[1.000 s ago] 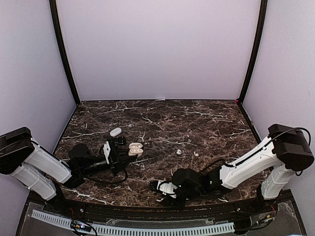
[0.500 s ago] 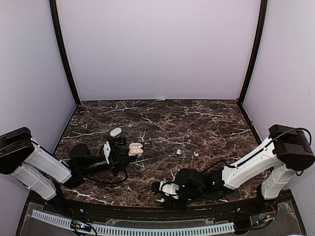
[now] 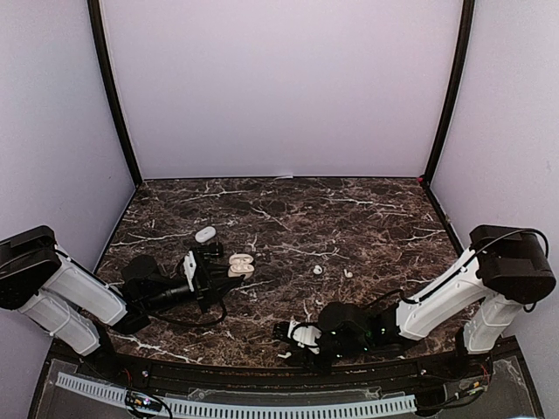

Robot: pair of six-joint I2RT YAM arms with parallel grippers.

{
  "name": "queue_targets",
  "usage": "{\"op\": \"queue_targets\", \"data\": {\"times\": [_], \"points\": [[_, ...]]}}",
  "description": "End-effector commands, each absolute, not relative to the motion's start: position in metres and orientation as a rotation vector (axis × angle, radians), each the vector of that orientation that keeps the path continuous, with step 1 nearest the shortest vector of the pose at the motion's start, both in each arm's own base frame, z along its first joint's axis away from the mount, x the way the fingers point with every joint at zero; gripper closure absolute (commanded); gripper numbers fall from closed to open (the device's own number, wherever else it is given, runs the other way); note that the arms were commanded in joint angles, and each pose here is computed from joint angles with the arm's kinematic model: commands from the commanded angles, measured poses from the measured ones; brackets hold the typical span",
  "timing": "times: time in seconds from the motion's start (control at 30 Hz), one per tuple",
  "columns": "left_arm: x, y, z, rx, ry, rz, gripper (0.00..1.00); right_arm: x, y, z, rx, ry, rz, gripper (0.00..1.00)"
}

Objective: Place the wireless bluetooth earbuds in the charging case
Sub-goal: Pick up the left earbud from the corner of the board, then insert the left earbud into the left side groove of the charging case.

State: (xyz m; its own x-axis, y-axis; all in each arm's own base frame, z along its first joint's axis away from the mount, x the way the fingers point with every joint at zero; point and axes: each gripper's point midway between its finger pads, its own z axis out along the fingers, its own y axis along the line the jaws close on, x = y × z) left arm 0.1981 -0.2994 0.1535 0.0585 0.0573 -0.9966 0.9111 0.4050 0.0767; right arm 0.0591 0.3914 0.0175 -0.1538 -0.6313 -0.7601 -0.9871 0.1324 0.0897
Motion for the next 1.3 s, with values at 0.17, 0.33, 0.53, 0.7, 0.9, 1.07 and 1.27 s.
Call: {"op": "queue_targets", "data": {"times": [0.17,0.33,0.53,0.7,0.9,1.07,1.27], "points": [[0.197,-0.299,0.16,0.965,1.33,-0.828,0.87,0.057,0.384,0.007,-1.558,1.877,0.812,0.84],[0.197,-0.298,0.161,0.959,1.329,-0.822,0.87,0.064,0.384,0.008,-1.531,1.879,0.779,0.87],[0.203,-0.289,0.167,0.892,1.332,-0.796,0.87,0.081,0.387,0.016,-1.432,1.879,0.73,0.91],[0.204,-0.29,0.166,0.893,1.34,-0.82,0.87,0.092,0.392,0.031,-1.361,1.871,0.776,0.92],[0.194,-0.3,0.157,0.998,1.32,-0.848,0.87,0.099,0.392,0.063,-1.317,1.839,0.825,0.94],[0.183,-0.312,0.143,1.118,1.303,-0.857,0.87,0.105,0.392,0.094,-1.293,1.82,0.821,0.94],[0.168,-0.33,0.127,1.242,1.272,-0.811,0.87,0.109,0.398,0.127,-1.312,1.847,0.814,0.94]]}}
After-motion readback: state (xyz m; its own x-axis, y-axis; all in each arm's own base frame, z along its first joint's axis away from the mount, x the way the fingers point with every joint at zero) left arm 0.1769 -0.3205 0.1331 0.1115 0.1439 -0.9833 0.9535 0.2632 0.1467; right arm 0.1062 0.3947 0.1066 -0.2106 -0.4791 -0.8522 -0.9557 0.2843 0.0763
